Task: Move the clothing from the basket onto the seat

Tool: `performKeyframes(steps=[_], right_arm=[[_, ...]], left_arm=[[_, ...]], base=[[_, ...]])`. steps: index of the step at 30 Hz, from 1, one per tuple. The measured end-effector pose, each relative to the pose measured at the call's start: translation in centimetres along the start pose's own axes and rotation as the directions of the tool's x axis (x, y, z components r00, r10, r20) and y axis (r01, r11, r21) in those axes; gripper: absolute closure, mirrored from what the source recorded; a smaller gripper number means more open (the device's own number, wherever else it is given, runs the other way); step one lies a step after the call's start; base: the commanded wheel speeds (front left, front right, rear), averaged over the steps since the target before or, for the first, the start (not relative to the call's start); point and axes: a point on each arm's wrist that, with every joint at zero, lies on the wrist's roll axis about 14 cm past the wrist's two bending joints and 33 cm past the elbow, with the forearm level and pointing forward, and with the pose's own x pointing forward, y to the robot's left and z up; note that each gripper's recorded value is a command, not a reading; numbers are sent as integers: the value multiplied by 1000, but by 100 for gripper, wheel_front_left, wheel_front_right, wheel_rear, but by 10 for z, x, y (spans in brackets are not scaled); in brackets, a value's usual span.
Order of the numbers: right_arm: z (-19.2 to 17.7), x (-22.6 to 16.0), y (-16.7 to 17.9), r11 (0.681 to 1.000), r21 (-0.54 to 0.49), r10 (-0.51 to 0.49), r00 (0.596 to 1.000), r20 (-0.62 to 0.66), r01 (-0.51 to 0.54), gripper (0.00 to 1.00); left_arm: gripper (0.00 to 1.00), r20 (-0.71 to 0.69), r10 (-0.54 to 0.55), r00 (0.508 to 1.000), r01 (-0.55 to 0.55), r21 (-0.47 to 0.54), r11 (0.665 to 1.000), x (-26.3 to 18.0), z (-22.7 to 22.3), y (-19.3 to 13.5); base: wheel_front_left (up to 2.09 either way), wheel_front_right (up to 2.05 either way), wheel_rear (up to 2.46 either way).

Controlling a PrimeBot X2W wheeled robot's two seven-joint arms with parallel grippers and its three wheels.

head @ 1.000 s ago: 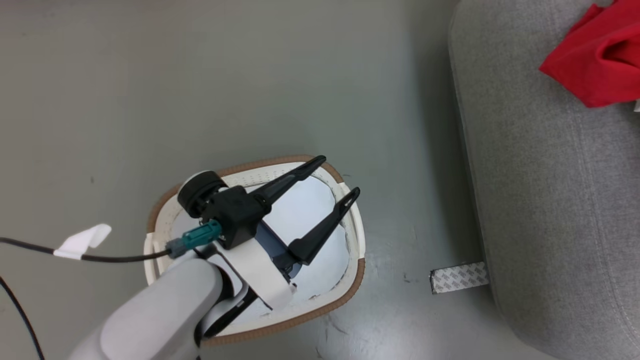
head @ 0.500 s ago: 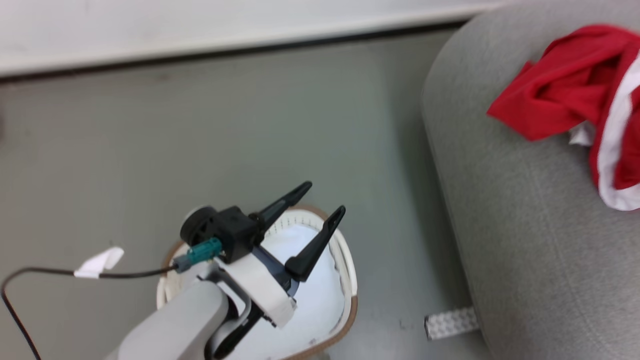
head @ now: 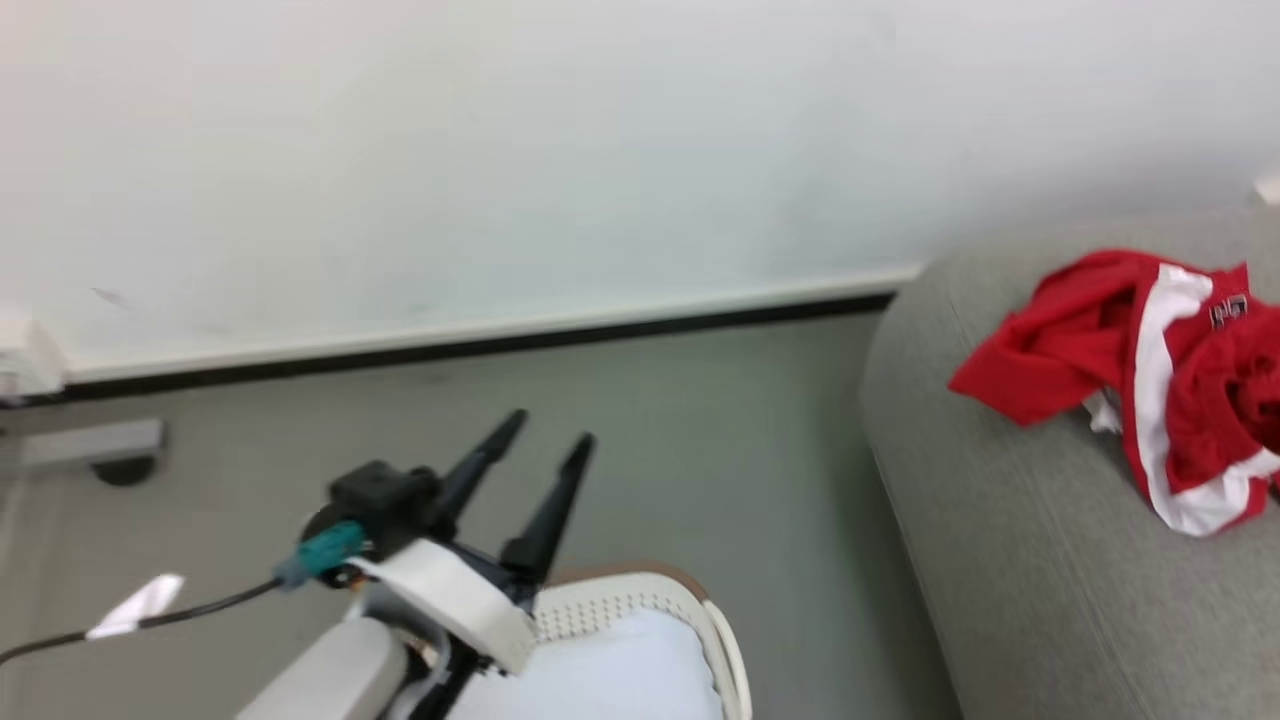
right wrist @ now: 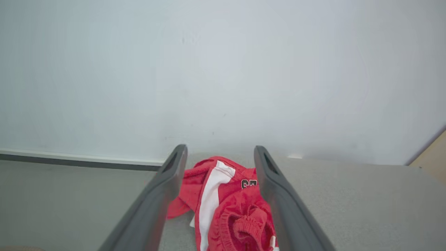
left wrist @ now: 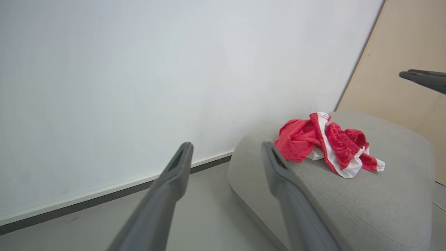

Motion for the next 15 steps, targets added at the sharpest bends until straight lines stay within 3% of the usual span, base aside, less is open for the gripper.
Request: performKeyframes(steps=[5,11,15], right_arm=[[24,-16,41,992,68,95,978,188,-109,0],[10,-31,87,966,176,131,949,288,-187,0],[-11,-43,121,949,214,156,937,314,-230,0]], left_arm=[[0,92,184,979,-186,11,983,-31,35,40],[0,131,422,897,-420,-40,907,-83,43,88],[0,139,508,850,-505,-61,861,-111,38,102]], base=[[0,0,0],[0,0,0],[0,0,0]])
